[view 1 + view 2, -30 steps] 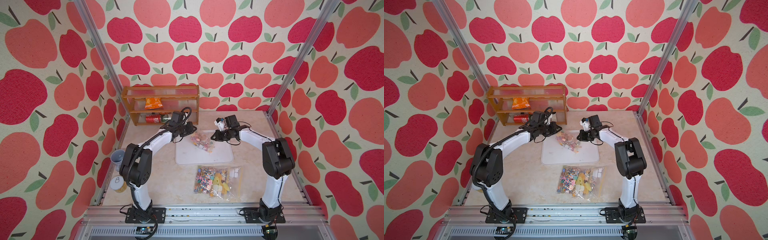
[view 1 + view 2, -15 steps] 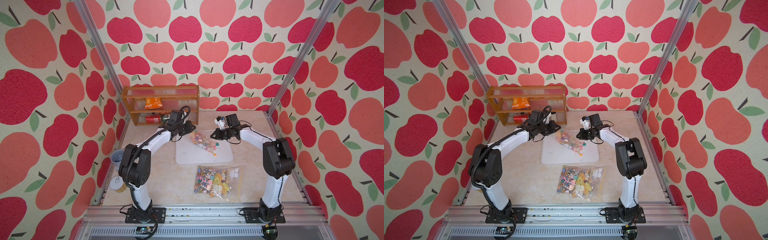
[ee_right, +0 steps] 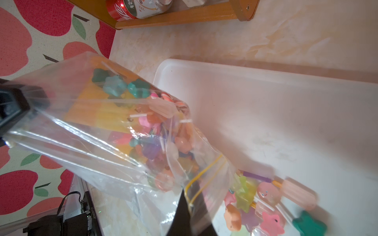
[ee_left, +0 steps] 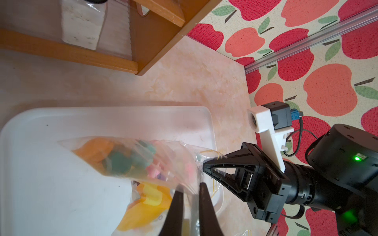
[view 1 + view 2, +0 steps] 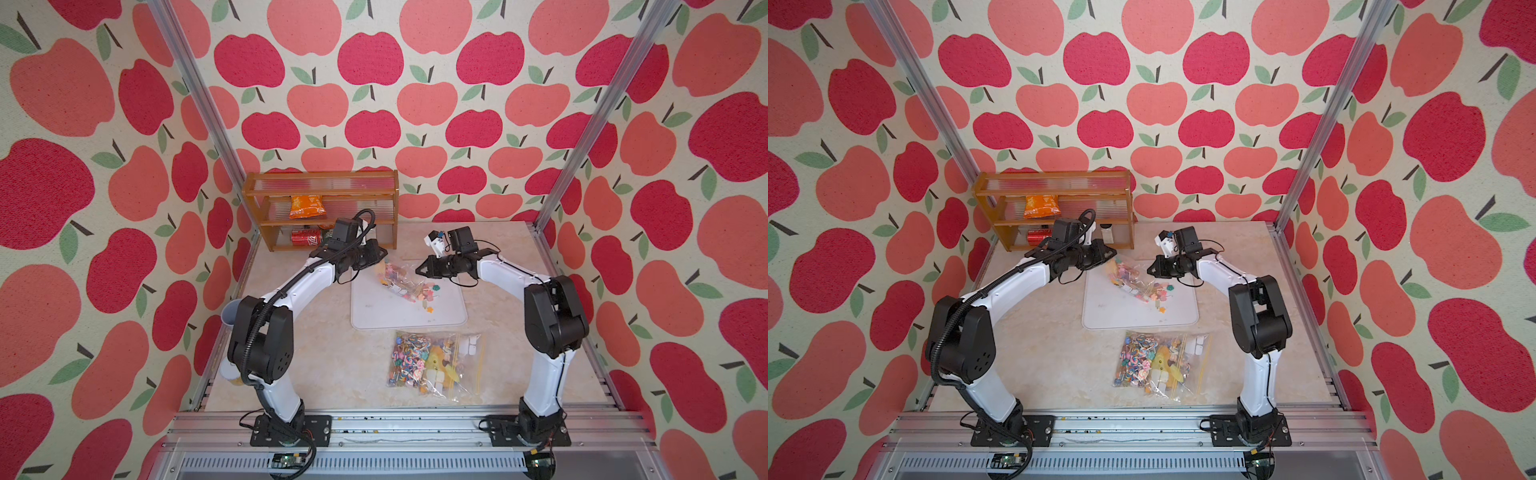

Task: Pour candies out of the ziploc bag
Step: 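Pour the candies out of the ziploc bag onto the tray.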

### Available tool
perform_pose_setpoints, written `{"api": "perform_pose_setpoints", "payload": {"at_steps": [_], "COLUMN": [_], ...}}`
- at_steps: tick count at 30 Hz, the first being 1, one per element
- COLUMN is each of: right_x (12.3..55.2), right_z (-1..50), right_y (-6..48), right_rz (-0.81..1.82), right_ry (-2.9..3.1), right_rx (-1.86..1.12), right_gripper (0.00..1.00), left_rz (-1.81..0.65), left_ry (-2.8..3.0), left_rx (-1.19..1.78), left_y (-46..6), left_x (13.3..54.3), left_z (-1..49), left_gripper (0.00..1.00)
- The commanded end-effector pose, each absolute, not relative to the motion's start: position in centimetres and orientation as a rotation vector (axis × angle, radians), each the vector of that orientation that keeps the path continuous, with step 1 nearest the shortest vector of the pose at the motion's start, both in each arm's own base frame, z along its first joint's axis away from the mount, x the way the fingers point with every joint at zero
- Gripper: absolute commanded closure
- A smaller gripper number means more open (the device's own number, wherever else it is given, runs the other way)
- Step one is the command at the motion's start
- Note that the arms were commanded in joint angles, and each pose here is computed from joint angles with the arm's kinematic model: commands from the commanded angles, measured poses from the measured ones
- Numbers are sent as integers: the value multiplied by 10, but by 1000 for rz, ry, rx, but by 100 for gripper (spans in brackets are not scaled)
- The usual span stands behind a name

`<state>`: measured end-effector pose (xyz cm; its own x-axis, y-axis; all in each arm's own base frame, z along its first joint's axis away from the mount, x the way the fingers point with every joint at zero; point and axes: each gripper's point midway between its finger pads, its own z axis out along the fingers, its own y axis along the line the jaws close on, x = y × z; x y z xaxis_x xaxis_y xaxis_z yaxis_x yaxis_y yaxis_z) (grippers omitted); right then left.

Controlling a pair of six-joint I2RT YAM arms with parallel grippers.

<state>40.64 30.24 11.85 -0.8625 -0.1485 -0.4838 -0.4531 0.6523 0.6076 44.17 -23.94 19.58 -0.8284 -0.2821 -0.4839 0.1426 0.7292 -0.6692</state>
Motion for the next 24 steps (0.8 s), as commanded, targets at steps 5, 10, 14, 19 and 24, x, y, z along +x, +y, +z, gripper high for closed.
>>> {"api": "perform_pose_setpoints", "payload": {"at_steps": [5, 10, 14, 19, 24], "right_x": [409, 404, 402, 401, 404], "right_z": [94, 94, 91, 89, 91], "right_y": [295, 304, 310, 312, 310], "right_rz": [1010, 1022, 1026, 1029, 1013], "right_ry": [2566, 2563, 2568, 2577, 2575], "right_rx": [-405, -421, -429, -428, -427], "right_gripper": [100, 100, 100, 100, 100], "left_rz": [-941, -934, -927, -928, -915], "left_ry": [2226, 2216, 2214, 2222, 2200], "left_rx": [-100, -128, -135, -152, -156], "left_y": [-213, -199, -193, -186, -177], "left_x": [448, 445, 441, 437, 435], "left_z": [237, 238, 238, 233, 242], "left_gripper": [100, 100, 100, 100, 100]}}
